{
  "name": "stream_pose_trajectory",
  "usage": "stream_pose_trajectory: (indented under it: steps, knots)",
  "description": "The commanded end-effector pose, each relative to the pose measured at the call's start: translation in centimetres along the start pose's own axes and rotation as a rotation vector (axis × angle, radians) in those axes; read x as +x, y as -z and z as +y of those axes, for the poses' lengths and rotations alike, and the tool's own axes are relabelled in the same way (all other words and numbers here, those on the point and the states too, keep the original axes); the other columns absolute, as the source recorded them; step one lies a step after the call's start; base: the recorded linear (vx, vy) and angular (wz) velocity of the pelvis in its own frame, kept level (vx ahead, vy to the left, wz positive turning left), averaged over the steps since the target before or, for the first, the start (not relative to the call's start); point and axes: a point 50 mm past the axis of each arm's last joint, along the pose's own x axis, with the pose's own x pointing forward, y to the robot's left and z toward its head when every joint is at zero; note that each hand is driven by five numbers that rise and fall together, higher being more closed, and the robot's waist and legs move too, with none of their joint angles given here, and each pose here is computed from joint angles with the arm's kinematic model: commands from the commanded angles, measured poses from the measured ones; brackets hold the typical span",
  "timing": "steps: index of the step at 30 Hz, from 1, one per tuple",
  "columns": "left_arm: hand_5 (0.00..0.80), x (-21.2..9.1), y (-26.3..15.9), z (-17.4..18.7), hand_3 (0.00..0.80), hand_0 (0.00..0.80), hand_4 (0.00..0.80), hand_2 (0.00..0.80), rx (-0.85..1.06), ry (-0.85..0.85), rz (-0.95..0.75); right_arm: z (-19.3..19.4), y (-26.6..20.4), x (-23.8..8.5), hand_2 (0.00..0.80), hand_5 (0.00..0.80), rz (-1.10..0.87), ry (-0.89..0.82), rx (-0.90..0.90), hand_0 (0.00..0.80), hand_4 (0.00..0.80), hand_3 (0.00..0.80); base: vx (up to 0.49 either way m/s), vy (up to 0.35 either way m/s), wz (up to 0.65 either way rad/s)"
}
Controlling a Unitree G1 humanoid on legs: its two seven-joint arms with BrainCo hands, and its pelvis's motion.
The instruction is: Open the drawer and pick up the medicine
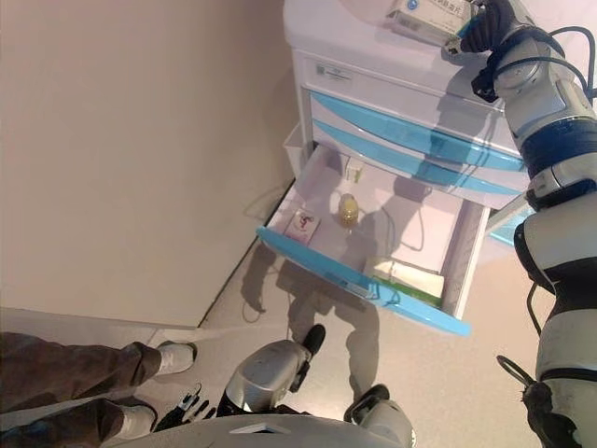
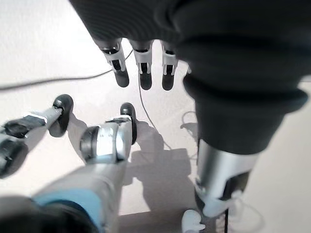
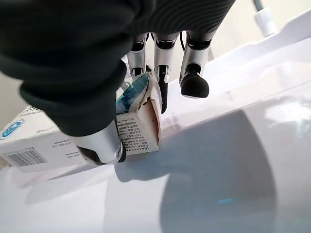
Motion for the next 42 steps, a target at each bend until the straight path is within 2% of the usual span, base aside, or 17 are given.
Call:
stream_pose_trajectory:
  steps: [1, 2, 4, 10, 15, 20, 24, 29, 33, 38, 42]
  knots:
    - [0.0, -0.6, -0.3, 1.4, 0.0, 0.0, 0.0, 0.0, -0.01, -0.089, 0.029, -3.6, -1.0, 0.3, 0.436, 0.436, 0.082, 0.209, -0.054, 0.436, 0.436, 0.436, 0.038, 0.029, -0.02]
    - [0.0, -0.5, -0.5, 1.2, 0.0, 0.0, 0.0, 0.0, -0.014, -0.091, 0.029, -3.9, -0.9, 0.3, 0.0, 0.0, 0.087, 0.234, -0.082, 0.0, 0.0, 0.0, 0.027, 0.039, -0.01]
    - [0.0, -0.4, -0.9, 0.7, 0.0, 0.0, 0.0, 0.0, -0.034, -0.096, 0.029, -4.4, -1.3, 0.2, 0.0, 0.0, 0.086, 0.297, -0.179, 0.0, 0.0, 0.0, 0.015, 0.041, -0.02]
    - [0.0, 0.0, -1.7, -0.3, 0.0, 0.0, 0.0, 0.0, -0.037, -0.093, 0.035, -4.6, -2.4, 0.1, 0.0, 0.0, 0.048, 0.379, -0.272, 0.0, 0.0, 0.0, -0.02, 0.025, -0.04]
    - [0.0, 0.0, -2.1, -0.6, 0.0, 0.0, 0.0, 0.0, -0.025, -0.078, 0.03, -4.1, -4.0, 0.1, 0.0, 0.0, -0.033, 0.377, -0.298, 0.0, 0.0, 0.0, -0.018, -0.023, -0.03]
    - [0.0, 0.1, -2.6, -1.0, 0.0, 0.0, 0.0, 0.0, -0.003, -0.066, -0.001, -3.2, -7.1, -0.4, 0.0, 0.0, -0.192, 0.386, -0.291, 0.0, 0.0, 0.0, -0.053, -0.053, -0.08]
    - [0.0, 0.1, -3.3, -1.6, 0.0, 0.0, 0.0, 0.0, 0.097, -0.028, -0.032, -2.5, -10.4, -1.5, 0.0, 0.0, -0.364, 0.395, -0.232, 0.0, 0.0, 0.0, -0.052, -0.075, -0.09]
    - [0.0, 0.3, -4.1, -2.7, 0.0, 0.0, 0.0, 0.0, 0.313, 0.023, -0.041, -1.7, -14.7, -4.8, 0.0, 0.0, -0.653, 0.399, -0.158, 0.0, 0.0, 0.0, -0.072, -0.066, -0.16]
    - [0.0, 0.4, -4.4, -3.0, 0.0, 0.0, 0.0, 0.0, 0.507, 0.019, -0.038, -0.7, -17.3, -9.2, 0.0, 0.0, -0.911, 0.356, -0.11, 0.0, 0.0, 0.0, -0.077, -0.048, -0.27]
    - [0.0, -0.7, -2.8, 0.2, 0.0, 0.0, 0.0, 0.0, 0.769, 0.037, -0.069, 0.4, -16.3, -13.4, 0.0, 0.0, -1.09, 0.247, -0.105, 0.0, 0.0, 0.0, -0.129, -0.089, -0.24]
    - [0.0, -0.7, -2.4, -0.5, 0.0, 0.0, 0.0, 0.0, 0.945, 0.063, -0.091, 1.3, -15.3, -16.1, 0.0, 0.0, -1.148, 0.043, -0.067, 0.0, 0.0, 0.0, -0.097, -0.024, -0.22]
